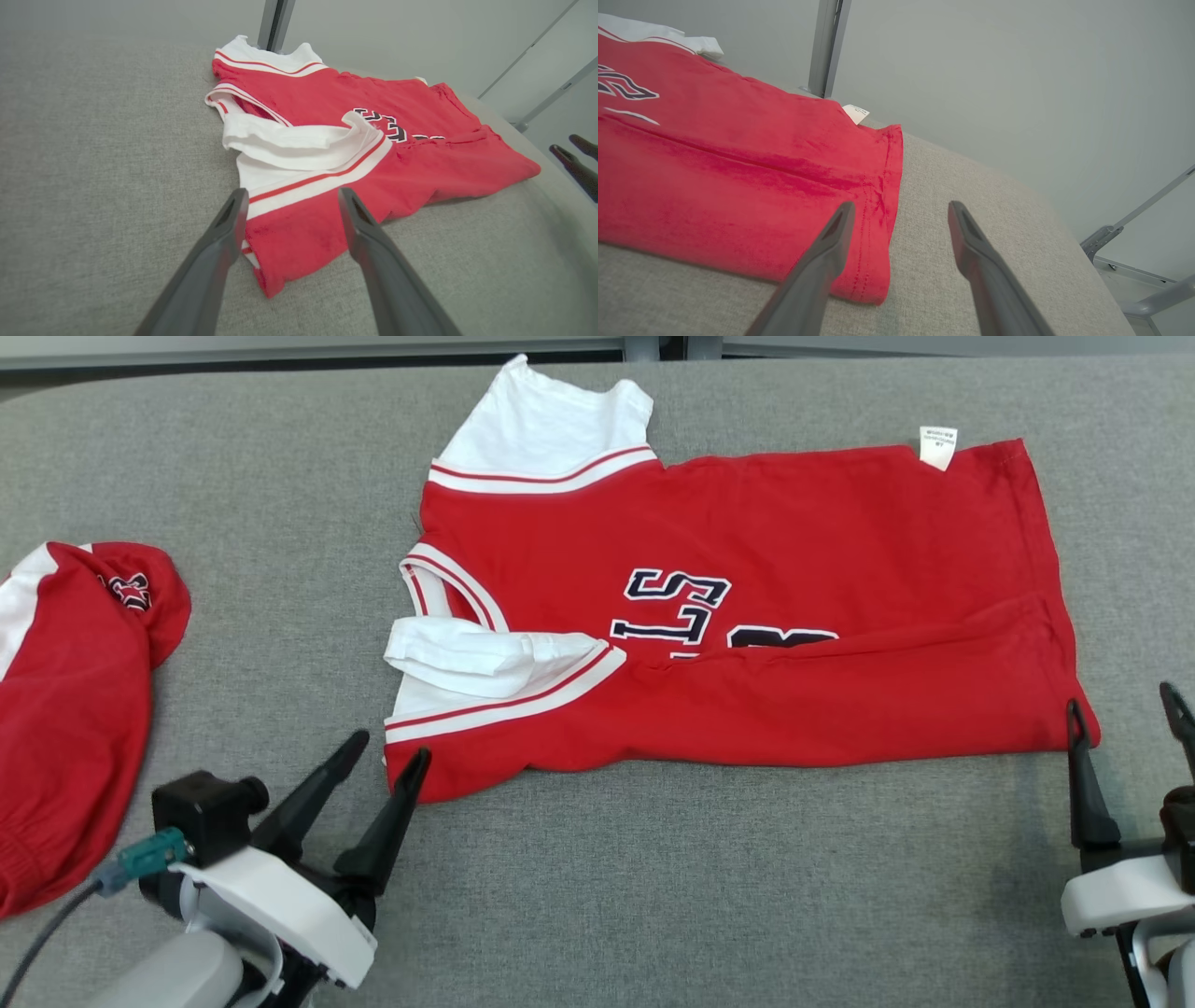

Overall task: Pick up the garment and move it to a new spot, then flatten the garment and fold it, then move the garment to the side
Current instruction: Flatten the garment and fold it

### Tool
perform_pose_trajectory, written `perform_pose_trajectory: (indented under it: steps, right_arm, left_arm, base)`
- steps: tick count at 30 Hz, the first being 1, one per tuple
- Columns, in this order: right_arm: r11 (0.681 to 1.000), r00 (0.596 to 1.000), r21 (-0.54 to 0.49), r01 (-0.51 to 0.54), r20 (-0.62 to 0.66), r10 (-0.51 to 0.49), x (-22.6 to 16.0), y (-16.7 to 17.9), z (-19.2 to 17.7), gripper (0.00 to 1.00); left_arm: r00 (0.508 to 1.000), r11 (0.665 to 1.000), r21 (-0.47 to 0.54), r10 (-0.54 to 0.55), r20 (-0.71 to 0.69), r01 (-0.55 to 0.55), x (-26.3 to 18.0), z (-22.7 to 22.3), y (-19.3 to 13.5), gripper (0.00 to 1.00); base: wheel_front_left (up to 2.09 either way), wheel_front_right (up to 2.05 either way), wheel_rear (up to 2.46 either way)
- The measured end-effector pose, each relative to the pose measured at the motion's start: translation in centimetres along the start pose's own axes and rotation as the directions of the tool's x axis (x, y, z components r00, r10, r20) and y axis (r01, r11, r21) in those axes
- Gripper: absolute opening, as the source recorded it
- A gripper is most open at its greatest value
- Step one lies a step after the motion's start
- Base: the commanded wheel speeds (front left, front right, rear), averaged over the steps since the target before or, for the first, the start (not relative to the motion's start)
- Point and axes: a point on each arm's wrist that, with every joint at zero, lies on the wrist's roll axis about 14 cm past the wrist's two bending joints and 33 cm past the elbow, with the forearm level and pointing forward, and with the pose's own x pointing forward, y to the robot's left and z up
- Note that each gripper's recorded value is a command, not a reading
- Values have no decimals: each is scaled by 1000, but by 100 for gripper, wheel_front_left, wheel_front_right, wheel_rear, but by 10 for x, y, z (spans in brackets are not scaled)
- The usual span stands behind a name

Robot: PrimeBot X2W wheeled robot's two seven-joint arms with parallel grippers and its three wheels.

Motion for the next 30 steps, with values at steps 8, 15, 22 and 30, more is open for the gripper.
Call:
perform_pose_trajectory:
  steps: [8, 15, 22, 30]
  right_arm:
    - [999, 1000, 37, 1, -14, -1, -13, 7, -5, 100]
    - [999, 999, 30, -23, -23, 24, -12, 11, -9, 100]
    - [993, 996, 99, -59, -65, 66, -11, 26, -24, 100]
    - [982, 982, 172, -84, -151, 110, 1, 23, -40, 100]
  left_arm:
    - [989, 999, -24, 36, -140, -40, -12, -40, -3, 100]
    - [967, 997, 4, 73, -243, -75, -10, -61, 8, 54]
    - [975, 998, 3, 62, -212, -63, -8, -57, 7, 0]
    - [975, 998, 27, 60, -212, -55, -12, -55, 11, 0]
  base:
    - [0, 0, 0]
    - [0, 0, 0]
    - [0, 0, 0]
    - [0, 0, 0]
